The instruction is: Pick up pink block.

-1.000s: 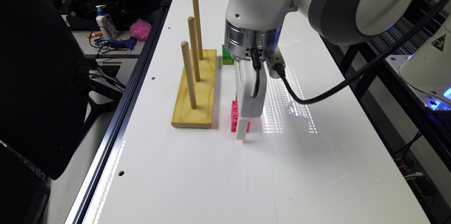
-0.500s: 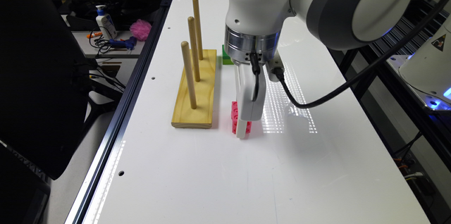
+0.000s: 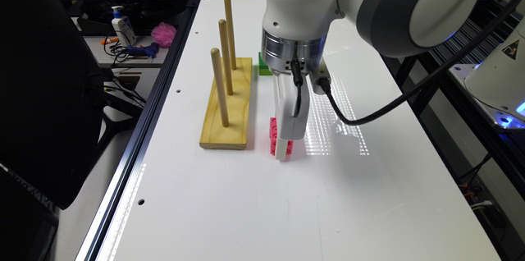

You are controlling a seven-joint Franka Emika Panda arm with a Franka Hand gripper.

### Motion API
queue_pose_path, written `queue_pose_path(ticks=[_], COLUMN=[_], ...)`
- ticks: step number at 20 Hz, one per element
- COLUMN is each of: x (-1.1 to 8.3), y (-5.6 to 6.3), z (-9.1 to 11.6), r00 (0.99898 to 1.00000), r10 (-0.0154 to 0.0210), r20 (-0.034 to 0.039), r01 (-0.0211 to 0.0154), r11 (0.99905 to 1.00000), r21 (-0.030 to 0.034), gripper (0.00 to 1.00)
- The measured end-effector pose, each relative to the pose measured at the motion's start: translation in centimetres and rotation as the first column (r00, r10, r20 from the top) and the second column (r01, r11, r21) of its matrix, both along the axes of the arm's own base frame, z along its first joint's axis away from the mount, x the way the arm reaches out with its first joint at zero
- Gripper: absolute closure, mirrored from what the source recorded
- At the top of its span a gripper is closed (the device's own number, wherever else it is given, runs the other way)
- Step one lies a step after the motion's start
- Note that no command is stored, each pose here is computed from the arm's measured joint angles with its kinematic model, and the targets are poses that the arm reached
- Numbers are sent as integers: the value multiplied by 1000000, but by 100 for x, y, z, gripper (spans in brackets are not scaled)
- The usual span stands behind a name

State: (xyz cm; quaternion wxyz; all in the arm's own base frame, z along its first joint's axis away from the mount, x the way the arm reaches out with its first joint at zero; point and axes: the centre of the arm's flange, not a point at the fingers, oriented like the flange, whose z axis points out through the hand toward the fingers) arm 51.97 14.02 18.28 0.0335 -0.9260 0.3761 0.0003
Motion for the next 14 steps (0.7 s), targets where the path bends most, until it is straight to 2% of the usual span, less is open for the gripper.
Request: queue_pose_path(ticks=[6, 8, 9, 12, 14], x=[5, 14, 16, 9, 6], y=[-5, -4, -4, -6, -6], z=[253, 323, 391, 593, 711], r00=[999944, 999984, 999984, 999954, 999955], r10=[3611, 4105, 4869, 7467, 8661], r20=[-9935, -3818, -3017, -6028, -3885], r01=[-3706, -4142, -4902, -7571, -8737], r11=[999948, 999945, 999925, 999819, 999762], r21=[-9502, -9650, -11225, -17432, -19996], gripper=[100, 100, 100, 100, 100])
